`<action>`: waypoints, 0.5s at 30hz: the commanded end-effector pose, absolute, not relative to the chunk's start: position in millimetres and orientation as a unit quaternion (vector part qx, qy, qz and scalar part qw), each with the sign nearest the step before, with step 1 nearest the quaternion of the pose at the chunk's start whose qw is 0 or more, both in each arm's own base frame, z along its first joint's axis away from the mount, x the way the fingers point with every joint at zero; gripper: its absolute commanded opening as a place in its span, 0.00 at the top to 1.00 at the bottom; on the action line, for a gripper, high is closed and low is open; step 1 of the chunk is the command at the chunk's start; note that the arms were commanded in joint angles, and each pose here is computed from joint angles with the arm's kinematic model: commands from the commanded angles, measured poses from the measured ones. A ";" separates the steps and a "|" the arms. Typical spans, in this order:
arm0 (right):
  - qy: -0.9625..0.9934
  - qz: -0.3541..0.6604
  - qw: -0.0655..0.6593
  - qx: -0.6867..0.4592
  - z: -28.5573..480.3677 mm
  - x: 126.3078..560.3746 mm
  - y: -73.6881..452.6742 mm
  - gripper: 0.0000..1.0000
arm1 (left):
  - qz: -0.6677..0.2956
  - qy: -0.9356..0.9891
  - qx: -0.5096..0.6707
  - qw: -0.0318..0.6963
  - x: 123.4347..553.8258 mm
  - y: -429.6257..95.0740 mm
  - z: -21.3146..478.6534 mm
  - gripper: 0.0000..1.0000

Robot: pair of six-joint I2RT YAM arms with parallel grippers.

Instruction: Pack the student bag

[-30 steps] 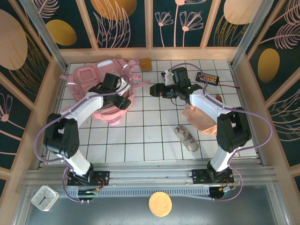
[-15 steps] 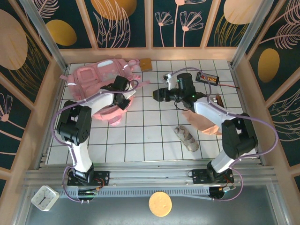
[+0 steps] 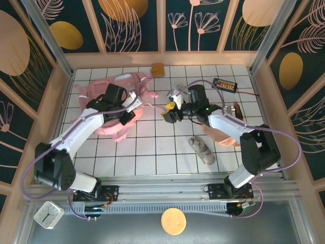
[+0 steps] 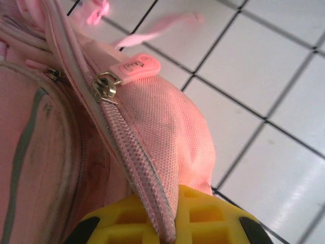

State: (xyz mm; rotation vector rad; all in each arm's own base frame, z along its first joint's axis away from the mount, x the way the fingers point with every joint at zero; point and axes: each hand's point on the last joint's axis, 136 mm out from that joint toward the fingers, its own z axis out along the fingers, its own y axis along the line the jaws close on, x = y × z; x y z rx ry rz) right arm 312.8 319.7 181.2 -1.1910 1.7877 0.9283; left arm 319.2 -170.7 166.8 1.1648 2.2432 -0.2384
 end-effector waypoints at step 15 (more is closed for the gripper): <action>0.644 0.358 0.430 -0.522 185.1 300.1 410.3 0.35 | -0.189 0.803 0.460 0.329 257.2 -185.6 182.3 1.00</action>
